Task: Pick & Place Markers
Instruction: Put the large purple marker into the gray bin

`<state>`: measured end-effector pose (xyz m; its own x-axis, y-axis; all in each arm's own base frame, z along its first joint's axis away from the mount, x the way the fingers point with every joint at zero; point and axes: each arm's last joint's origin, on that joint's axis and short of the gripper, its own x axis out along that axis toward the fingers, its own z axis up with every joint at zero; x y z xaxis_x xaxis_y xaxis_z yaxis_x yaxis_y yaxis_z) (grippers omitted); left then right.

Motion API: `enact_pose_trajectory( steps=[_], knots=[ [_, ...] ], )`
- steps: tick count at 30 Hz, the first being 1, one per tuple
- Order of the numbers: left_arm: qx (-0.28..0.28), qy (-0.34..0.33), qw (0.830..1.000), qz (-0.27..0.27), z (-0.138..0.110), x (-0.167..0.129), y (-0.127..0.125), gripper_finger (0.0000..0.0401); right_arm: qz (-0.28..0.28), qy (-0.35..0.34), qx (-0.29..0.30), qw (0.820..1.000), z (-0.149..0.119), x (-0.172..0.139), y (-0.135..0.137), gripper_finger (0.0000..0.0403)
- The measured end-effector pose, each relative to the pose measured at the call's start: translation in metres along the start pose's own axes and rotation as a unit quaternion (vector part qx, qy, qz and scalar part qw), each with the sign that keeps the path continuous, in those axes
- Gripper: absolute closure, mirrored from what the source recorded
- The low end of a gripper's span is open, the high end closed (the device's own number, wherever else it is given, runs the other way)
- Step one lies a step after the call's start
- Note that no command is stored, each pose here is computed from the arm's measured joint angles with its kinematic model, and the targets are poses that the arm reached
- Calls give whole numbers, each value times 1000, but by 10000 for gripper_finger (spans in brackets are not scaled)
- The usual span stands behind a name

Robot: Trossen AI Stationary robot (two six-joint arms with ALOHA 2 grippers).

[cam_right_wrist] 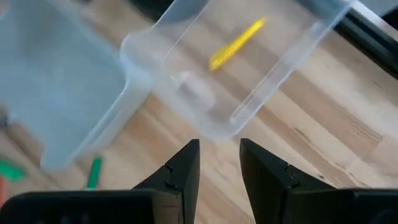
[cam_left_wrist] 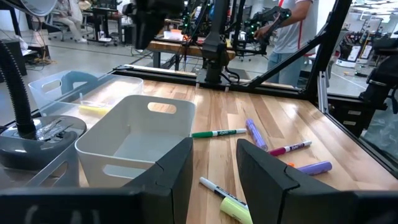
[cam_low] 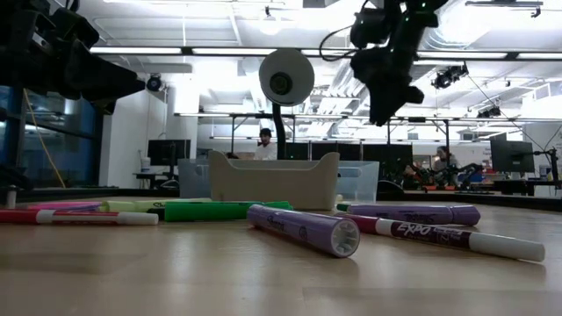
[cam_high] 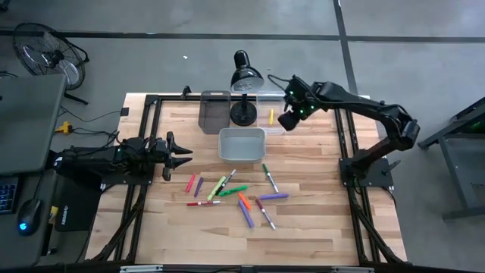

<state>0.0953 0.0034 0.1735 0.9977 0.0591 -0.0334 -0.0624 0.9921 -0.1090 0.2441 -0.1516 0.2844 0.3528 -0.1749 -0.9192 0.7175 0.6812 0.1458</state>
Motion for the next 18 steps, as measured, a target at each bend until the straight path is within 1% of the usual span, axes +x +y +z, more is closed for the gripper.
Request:
enact_pose_trajectory(
  steps=[4, 7, 13, 18],
  knots=[
    [0, 0, 1000, 0, 0, 0, 0, 279, 7, 16, -81, 997, -11, -7, 13, 299],
    [0, 0, 1000, 0, 0, 0, 0, 279, 18, 33, -155, 987, -20, -10, 25, 299],
    [0, 0, 1000, 0, 0, 0, 0, 279, 57, 70, -269, 959, -40, -11, 52, 299],
    [0, 0, 1000, 0, 0, 0, 0, 279, 88, 96, -343, 930, -62, -6, 75, 300]
  ],
)
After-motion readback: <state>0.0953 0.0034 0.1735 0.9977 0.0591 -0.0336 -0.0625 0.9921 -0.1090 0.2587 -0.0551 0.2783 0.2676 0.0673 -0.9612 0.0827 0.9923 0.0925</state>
